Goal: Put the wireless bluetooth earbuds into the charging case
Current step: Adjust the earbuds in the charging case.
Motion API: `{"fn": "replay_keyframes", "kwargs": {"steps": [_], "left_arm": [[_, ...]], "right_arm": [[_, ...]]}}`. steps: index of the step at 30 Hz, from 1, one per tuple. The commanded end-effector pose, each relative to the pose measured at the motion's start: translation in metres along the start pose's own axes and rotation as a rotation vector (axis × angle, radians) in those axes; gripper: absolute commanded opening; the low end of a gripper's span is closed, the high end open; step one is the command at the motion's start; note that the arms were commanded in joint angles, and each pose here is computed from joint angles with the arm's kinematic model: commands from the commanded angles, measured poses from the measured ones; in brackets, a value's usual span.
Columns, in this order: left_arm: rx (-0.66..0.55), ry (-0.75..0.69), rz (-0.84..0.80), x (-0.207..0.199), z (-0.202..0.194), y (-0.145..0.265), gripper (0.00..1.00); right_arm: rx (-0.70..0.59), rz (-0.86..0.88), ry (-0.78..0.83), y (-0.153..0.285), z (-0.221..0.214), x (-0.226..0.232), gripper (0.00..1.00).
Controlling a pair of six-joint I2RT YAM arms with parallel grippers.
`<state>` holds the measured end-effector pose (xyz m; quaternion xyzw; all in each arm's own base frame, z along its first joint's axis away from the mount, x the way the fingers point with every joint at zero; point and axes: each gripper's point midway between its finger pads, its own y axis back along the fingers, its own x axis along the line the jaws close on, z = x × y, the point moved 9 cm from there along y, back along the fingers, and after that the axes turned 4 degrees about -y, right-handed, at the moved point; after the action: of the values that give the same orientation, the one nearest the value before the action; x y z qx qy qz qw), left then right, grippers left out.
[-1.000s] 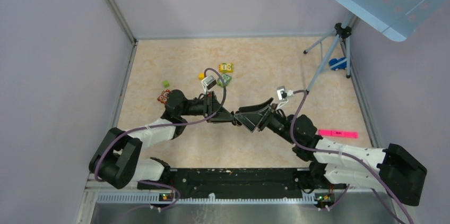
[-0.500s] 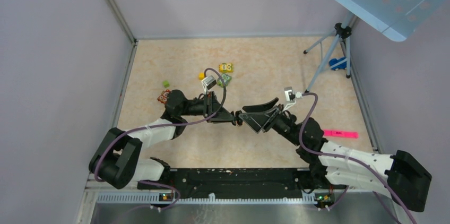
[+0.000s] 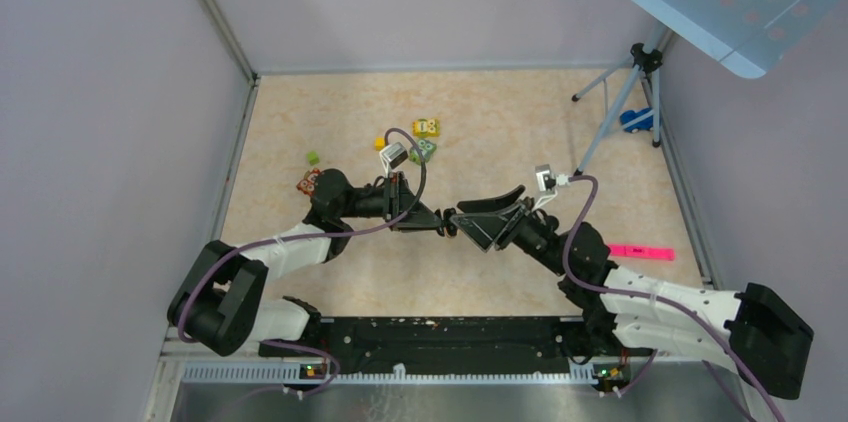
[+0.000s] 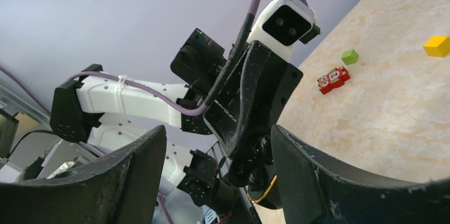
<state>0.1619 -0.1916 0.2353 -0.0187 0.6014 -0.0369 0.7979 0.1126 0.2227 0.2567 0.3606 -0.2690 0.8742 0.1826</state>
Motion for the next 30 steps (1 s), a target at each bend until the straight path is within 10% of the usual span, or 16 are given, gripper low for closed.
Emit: {"fn": "replay_keyframes", "kwargs": {"steps": [1, 30], "left_arm": [[-0.010, -0.090, -0.032, -0.0111, 0.0031, 0.0000, 0.00], [-0.013, -0.083, -0.026, -0.0087, 0.0045, -0.0008, 0.00]], "right_arm": [[0.004, 0.025, -0.010, 0.0020, -0.0047, 0.0013, 0.70], [0.040, 0.073, -0.020, 0.0071, -0.0122, 0.0039, 0.62]]}}
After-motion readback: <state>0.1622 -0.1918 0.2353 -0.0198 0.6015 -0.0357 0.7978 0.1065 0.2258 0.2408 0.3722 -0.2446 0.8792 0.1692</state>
